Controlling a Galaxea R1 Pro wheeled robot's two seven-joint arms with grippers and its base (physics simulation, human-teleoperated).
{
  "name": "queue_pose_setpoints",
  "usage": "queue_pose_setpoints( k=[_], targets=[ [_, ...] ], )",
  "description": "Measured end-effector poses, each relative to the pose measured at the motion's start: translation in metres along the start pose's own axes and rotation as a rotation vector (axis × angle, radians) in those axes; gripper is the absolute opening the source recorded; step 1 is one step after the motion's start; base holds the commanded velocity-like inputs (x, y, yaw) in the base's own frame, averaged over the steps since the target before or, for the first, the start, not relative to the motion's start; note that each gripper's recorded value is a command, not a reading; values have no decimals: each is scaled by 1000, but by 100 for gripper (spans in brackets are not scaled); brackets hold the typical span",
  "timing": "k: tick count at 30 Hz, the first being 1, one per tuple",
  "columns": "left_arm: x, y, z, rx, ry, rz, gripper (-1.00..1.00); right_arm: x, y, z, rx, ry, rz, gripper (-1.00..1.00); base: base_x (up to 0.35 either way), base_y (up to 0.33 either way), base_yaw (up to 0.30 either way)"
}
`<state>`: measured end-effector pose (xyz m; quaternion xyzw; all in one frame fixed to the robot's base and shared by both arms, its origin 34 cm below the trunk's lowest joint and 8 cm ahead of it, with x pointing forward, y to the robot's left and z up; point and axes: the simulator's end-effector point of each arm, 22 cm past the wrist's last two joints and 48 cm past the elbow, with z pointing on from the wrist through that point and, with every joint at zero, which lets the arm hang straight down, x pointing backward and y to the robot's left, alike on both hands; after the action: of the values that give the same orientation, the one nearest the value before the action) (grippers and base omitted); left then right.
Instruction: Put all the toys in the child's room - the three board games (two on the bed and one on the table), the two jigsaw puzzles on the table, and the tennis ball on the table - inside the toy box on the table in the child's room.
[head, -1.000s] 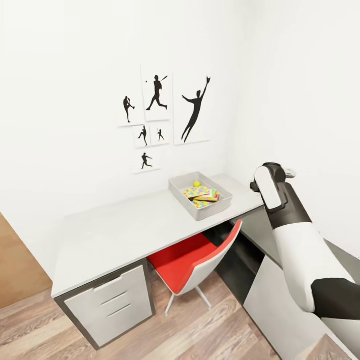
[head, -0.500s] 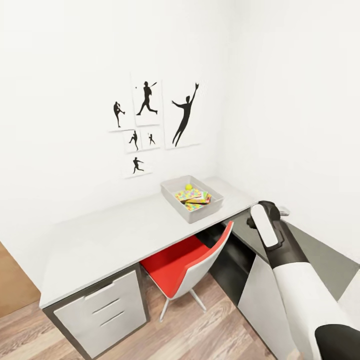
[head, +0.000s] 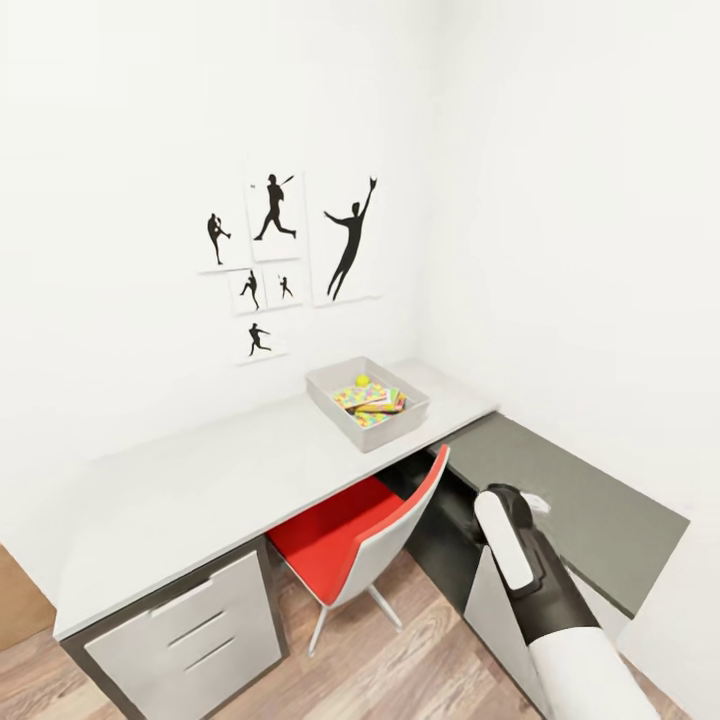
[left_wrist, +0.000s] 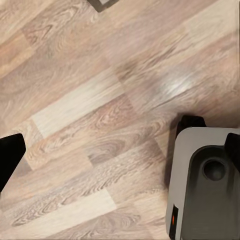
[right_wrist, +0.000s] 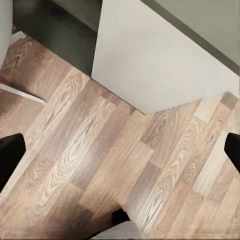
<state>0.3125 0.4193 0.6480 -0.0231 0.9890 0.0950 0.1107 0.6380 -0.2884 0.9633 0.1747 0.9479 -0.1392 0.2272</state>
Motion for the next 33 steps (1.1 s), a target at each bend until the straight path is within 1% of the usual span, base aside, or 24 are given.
queue_pose_setpoints(
  k=[2,4,5,6,7,8,9,11,13,15,18,21,23,27,28,30,32,33],
  targets=[
    [-1,0,0,1,-3,-1,100,29,9,7,-8,50,-19,100,0,0,-67],
    [-2,0,-1,1,-6,-1,100,76,17,21,-3,137,-49,100,0,0,-30],
    [-3,-1,-1,1,-8,-1,100,89,18,25,3,159,-56,100,0,0,-17],
    [-4,-1,-1,1,-9,-2,100,112,20,33,14,200,-66,100,0,0,-14],
    [-4,-1,-1,1,-10,-2,100,124,20,37,22,221,-71,100,0,0,-9],
    [-5,-1,-1,1,-11,-3,100,145,20,45,38,258,-77,100,0,0,-7],
    [-5,-1,-2,1,-12,-3,100,156,19,49,49,276,-82,100,0,0,-4],
    [-5,-1,-2,2,-13,-3,100,195,16,64,87,338,-92,100,0,0,-2],
    [-5,-1,-2,2,-13,-3,100,230,11,76,123,380,-93,100,0,0,-1],
    [-4,-1,-2,2,-12,-3,100,250,10,84,139,391,-89,100,0,0,0],
    [0,-1,-2,2,-8,-3,100,273,10,94,146,380,-85,100,0,0,0],
    [3,-1,-2,2,-5,-2,100,289,12,105,139,343,-81,100,0,0,0],
    [6,-1,-2,2,-1,-2,100,298,11,116,128,280,-70,100,0,0,0],
    [12,-1,-2,1,6,0,100,308,5,130,102,201,-46,100,0,0,0],
    [15,-1,-2,2,10,1,100,315,5,136,69,175,-37,100,0,0,0],
    [18,-1,-2,2,13,1,100,320,7,139,39,165,-37,100,0,0,0],
    [21,-1,-3,1,17,1,100,327,16,142,-27,159,-38,100,0,0,0],
    [21,0,-3,1,17,1,100,329,18,142,-44,159,-38,100,0,0,0]
  ],
)
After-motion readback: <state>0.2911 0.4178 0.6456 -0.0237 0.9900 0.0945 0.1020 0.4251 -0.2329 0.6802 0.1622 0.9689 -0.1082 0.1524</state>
